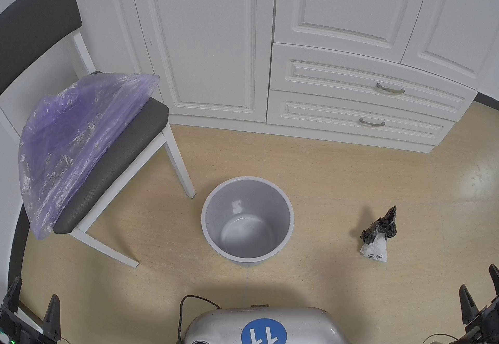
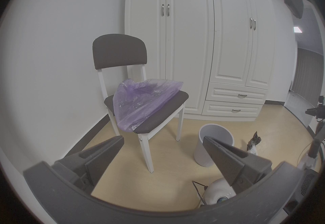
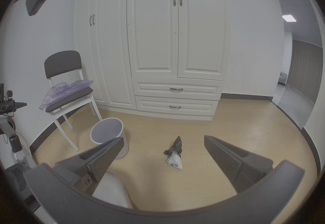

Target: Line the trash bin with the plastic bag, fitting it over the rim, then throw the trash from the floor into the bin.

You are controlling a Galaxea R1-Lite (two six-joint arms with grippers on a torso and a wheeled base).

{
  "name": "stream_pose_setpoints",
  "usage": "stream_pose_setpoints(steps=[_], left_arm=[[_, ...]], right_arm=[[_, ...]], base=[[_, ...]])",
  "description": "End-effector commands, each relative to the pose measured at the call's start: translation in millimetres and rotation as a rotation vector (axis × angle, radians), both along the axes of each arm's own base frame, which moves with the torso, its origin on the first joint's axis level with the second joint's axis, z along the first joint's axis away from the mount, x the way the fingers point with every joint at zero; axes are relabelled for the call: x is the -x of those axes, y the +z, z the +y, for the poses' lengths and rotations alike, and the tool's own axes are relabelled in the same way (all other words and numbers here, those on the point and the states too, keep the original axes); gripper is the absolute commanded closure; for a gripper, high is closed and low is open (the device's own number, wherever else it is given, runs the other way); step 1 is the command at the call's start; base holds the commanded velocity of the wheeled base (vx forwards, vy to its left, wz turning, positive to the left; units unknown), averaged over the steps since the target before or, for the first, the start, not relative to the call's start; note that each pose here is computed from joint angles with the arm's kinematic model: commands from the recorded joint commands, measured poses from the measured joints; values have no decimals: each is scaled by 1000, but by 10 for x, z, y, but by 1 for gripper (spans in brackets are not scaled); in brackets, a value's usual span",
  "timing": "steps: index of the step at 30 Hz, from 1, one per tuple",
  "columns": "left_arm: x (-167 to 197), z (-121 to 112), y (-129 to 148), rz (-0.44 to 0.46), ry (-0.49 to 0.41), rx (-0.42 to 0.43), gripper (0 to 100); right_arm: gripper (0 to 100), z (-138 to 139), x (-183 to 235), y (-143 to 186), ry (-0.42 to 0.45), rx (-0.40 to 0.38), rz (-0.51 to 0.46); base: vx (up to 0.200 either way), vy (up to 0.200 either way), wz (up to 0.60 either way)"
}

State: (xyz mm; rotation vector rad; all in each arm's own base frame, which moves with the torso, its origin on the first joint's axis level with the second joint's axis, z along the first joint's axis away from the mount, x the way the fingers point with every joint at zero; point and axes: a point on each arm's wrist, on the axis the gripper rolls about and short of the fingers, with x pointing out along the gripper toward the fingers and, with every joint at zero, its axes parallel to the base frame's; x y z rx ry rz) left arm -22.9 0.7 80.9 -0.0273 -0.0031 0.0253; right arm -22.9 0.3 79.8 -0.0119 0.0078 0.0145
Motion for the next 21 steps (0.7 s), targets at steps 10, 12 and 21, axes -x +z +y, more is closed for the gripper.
stream_pose_setpoints(steps=[10,12,21], left_arm=[[-3,0,-52,4,1,0,0],[-3,0,-52,4,1,0,0],[-2,-1,-54,5,-4,-20,0]], right_arm=[[0,0,-1,-52,1,0,1],[0,0,-1,-52,1,0,1],[0,0,-1,-52,-2,2,1]], base=[[0,0,0],[0,0,0],[0,0,0]])
